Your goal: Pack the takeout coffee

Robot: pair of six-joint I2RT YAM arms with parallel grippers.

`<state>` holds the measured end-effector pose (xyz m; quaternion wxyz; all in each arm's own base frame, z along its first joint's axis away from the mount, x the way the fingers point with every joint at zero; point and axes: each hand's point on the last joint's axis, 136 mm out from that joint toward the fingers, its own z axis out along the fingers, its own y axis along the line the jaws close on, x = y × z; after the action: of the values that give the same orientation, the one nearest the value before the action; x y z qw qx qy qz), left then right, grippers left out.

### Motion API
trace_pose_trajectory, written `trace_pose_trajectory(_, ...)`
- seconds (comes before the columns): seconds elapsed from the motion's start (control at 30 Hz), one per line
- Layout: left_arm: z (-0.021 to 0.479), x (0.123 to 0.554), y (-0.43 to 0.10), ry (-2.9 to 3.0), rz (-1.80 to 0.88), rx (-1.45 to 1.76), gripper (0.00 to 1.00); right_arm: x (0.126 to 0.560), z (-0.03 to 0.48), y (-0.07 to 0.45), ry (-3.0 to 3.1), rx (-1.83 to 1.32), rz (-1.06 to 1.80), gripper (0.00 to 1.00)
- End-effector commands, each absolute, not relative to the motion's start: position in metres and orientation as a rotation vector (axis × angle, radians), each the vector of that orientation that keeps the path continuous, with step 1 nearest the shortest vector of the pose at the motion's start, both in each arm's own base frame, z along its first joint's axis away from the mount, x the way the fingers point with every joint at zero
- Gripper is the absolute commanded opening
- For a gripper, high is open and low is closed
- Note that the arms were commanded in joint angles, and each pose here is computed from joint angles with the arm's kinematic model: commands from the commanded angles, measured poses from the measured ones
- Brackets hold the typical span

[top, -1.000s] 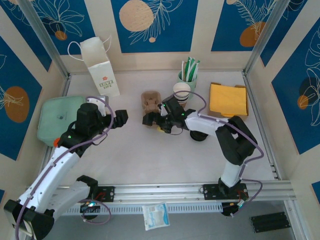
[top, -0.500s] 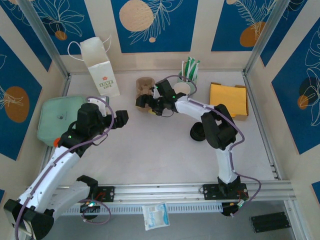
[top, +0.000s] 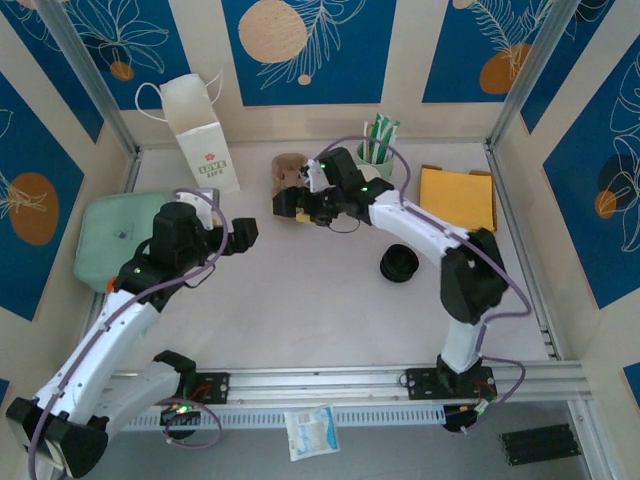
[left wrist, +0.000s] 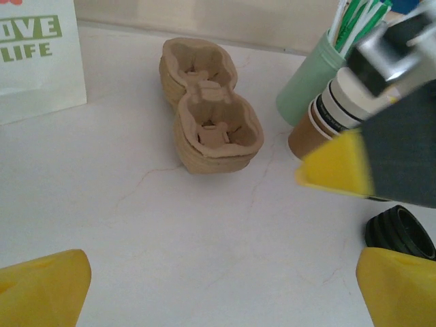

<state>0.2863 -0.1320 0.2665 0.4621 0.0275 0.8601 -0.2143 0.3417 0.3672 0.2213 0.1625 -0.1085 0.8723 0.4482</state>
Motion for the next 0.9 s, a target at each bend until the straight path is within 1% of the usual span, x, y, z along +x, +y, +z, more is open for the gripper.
trace_pose_trajectory(0.0,0.289,0.282,-0.138,2.081,-0.555,0.113,0.99,0.32,0.245,0.346,2.475,-0.372,1.231,0.91)
trace_pose_trajectory(0.37,0.323,0.265,-0.143,2.088,-0.595,0.179,1.0,0.328,0.291,0.246,2.411,-0.204,1.002,0.91)
trace_pose_trajectory(0.47,0.337,0.263,-0.154,2.052,-0.647,0.244,0.99,0.334,0.298,0.221,2.398,-0.137,0.931,0.91)
trace_pose_trajectory(0.63,0.353,0.263,-0.175,2.006,-0.675,0.301,0.99,0.346,0.298,0.181,2.415,-0.02,0.8,0.91)
trace_pose_trajectory(0.87,0.344,0.276,-0.219,2.031,-0.692,0.362,0.99,0.37,0.287,0.136,2.458,0.098,0.639,0.91)
